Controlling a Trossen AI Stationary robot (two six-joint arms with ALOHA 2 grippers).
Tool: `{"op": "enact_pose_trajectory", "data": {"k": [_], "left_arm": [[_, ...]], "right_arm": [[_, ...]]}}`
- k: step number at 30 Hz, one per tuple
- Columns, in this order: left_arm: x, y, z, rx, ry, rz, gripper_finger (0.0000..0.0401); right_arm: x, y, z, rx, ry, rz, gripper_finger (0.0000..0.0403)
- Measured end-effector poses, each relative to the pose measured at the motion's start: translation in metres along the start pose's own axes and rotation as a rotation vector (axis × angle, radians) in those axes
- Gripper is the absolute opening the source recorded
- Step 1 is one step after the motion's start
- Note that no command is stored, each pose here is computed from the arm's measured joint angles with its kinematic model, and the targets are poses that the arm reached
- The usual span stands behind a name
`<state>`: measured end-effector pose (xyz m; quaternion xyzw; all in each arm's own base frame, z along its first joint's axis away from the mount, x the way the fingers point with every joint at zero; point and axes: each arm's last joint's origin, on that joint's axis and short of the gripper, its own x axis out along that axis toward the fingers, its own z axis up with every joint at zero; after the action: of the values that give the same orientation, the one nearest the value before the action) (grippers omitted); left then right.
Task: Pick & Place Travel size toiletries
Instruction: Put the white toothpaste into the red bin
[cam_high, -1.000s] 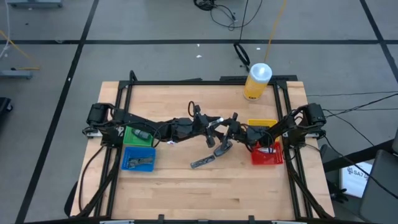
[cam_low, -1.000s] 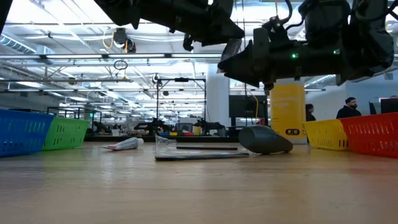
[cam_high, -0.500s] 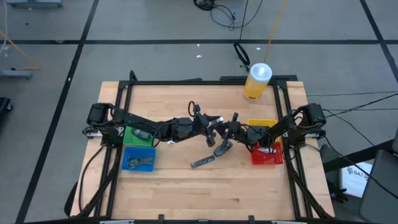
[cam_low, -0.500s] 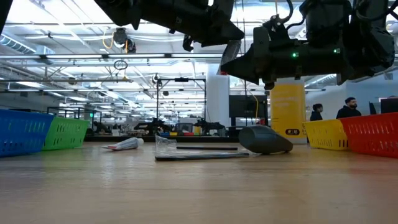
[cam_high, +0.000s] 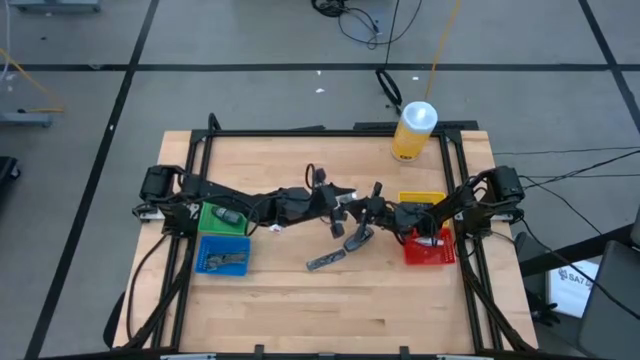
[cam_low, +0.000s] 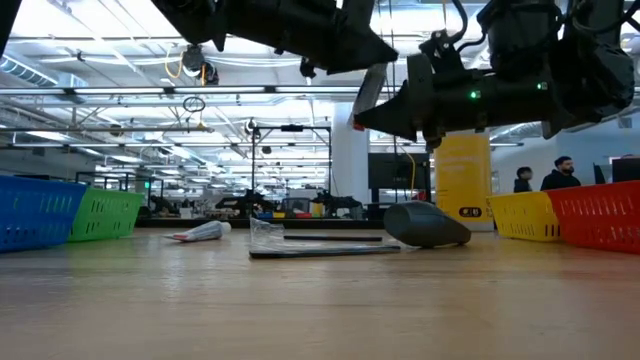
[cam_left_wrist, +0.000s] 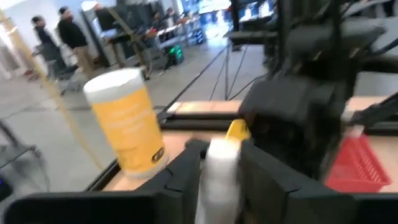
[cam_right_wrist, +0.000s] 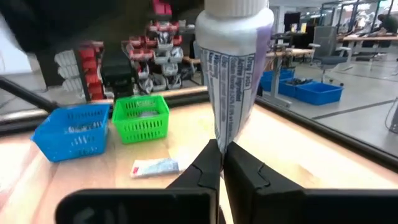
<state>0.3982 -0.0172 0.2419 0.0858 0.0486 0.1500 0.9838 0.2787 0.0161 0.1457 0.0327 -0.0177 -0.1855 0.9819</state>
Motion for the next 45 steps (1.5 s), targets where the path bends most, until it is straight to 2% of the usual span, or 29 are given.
{"op": "enact_pose_trajectory", "data": {"k": [7,9,12,15,17,21,23,26,30,32,35,40,43,45], "left_arm": [[-0.002,0.004,0.008,0.006,-0.044,-0.079,0.0242],[-0.009,0.009,0.017,0.010,-0.029,-0.051,0.0269],[-0.024,0.020,0.032,0.029,0.041,0.058,0.0295],[-0.041,0.034,0.037,0.057,0.183,0.189,0.0301],[-0.052,0.043,0.029,0.063,0.291,0.268,0.0295],[-0.064,0.051,-0.012,-0.009,0.414,0.328,0.0273],[-0.067,0.049,-0.036,-0.088,0.379,0.325,0.0261],[-0.071,0.045,-0.068,-0.203,0.263,0.288,0.0246],[-0.073,0.040,-0.098,-0.263,0.122,0.264,0.0233],[-0.069,0.037,-0.109,-0.269,0.088,0.262,0.0230],[-0.063,0.033,-0.128,-0.258,0.116,0.262,0.0228],[-0.052,0.026,-0.149,-0.248,0.171,0.266,0.0227],[-0.047,0.024,-0.153,-0.253,0.178,0.277,0.0227],[-0.046,0.024,-0.152,-0.268,0.172,0.277,0.0227]], "right_arm": [[0.001,-0.002,-0.003,-0.014,0.026,-0.001,0.0002],[0.001,-0.003,-0.005,-0.023,0.044,-0.009,0.0002],[0.002,-0.006,-0.009,-0.043,0.083,-0.015,0.0002],[0.002,-0.007,-0.013,-0.070,0.132,0.010,0.0002],[0.002,-0.008,-0.012,-0.087,0.162,0.051,0.0002],[0.001,-0.010,0.002,-0.067,0.237,0.099,0.0002],[0.002,-0.011,0.014,-0.049,0.303,0.109,0.0002],[-0.001,-0.010,0.040,-0.040,0.461,0.128,0.0002],[-0.013,-0.008,0.079,-0.043,0.772,0.106,0.0002],[-0.022,-0.009,0.101,0.028,0.929,0.108,0.0002],[-0.040,-0.010,0.122,0.165,1.221,0.086,0.0002],[-0.080,-0.009,0.128,0.351,1.694,-0.029,0.0002],[-0.102,-0.005,0.123,0.381,1.910,-0.119,0.0002],[-0.111,-0.002,0.115,0.366,1.982,-0.134,0.0002]]}}
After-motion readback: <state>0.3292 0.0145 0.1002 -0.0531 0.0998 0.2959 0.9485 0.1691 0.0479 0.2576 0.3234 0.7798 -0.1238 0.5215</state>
